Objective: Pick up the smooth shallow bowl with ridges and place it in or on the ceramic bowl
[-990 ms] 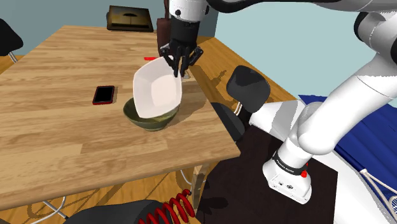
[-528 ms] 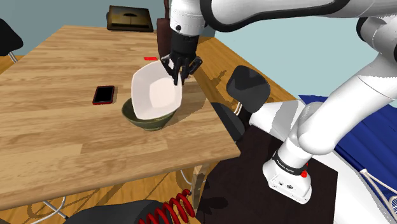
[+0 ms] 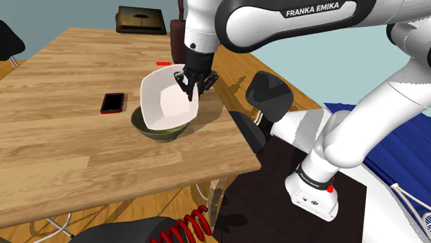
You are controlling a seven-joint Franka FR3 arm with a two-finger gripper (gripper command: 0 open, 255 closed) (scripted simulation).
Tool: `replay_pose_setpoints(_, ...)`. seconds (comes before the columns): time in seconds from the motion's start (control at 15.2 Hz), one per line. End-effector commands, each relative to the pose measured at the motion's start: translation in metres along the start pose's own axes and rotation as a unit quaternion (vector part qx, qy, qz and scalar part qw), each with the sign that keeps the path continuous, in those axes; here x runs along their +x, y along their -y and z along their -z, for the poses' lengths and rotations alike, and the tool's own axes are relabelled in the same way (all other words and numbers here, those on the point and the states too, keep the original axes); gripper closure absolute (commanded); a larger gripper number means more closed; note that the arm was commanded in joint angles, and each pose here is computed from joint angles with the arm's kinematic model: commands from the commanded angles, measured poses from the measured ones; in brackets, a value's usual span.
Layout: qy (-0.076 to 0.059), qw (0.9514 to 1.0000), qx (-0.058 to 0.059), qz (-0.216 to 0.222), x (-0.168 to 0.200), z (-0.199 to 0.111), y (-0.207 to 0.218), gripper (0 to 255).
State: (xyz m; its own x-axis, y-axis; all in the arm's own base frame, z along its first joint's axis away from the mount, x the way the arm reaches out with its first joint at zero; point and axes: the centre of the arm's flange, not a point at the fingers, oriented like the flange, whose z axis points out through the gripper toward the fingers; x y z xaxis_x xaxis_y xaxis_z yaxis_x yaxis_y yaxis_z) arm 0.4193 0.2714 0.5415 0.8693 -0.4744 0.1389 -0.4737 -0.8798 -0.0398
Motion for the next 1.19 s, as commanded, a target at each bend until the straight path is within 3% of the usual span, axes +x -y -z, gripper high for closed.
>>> replay_pose_setpoints(0.0, 0.004, 1.0, -0.002, 0.003, -0.002, -0.005, 0.001, 255)
replay_pose_setpoints(0.26, 0.004, 1.0, -0.002, 0.003, -0.002, -0.005, 0.001, 255)
replay_pose_setpoints(0.33, 0.004, 1.0, -0.002, 0.003, -0.001, -0.005, 0.001, 0)
replay_pose_setpoints(0.66, 0.004, 1.0, -0.002, 0.003, -0.002, -0.005, 0.001, 0)
replay_pose_setpoints(0.92, 0.004, 1.0, -0.002, 0.003, -0.002, 0.045, 0.001, 0)
replay_pose_setpoints(1.12, 0.004, 1.0, -0.002, 0.003, -0.002, 0.045, 0.001, 0)
